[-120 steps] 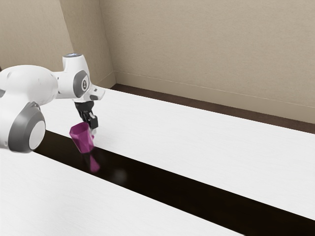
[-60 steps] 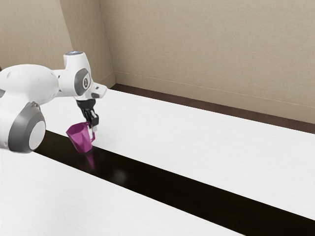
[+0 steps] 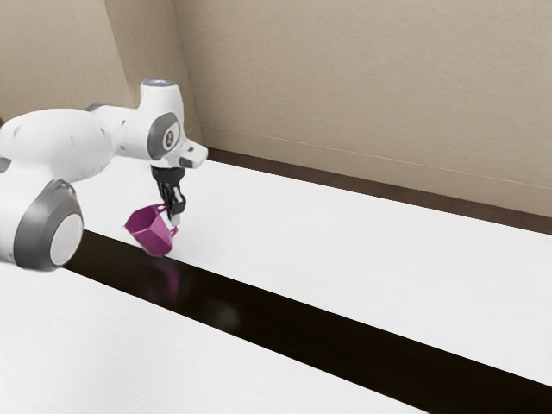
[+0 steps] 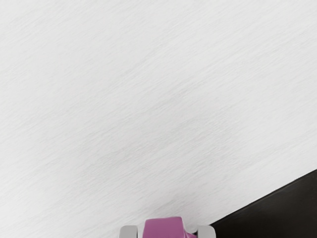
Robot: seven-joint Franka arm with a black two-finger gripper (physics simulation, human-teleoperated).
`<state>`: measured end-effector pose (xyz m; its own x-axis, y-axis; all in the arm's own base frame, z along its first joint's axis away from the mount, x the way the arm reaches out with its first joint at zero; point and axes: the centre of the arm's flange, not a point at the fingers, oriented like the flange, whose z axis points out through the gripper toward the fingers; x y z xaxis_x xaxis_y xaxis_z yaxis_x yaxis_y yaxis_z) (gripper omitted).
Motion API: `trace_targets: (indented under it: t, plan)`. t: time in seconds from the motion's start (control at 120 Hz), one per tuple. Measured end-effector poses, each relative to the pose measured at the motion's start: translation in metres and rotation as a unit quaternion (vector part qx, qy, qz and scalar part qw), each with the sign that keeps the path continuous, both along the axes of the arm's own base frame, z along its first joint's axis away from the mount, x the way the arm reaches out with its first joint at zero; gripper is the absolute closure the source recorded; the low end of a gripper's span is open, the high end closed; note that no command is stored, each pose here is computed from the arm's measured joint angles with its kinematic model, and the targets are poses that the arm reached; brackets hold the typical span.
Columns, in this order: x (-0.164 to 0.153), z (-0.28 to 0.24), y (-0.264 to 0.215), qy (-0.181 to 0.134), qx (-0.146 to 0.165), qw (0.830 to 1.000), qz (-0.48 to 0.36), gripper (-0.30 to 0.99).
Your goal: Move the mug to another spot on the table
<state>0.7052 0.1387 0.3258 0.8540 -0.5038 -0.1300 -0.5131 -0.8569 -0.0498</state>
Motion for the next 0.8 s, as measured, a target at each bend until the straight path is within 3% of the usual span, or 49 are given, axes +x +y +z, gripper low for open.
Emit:
trace_targets:
  t: [0.175,0.442,0.658,0.8]
  plan:
    - [-0.002,0.006,-0.033,0.028,0.006,1.0,-0.007,0.74]
    - [-0.016,0.007,-0.118,0.105,0.022,0.994,-0.023,0.74]
    - [-0.025,0.004,-0.188,0.127,0.041,0.99,-0.034,0.74]
    - [-0.029,-0.003,-0.208,0.134,0.049,0.989,-0.027,0.74]
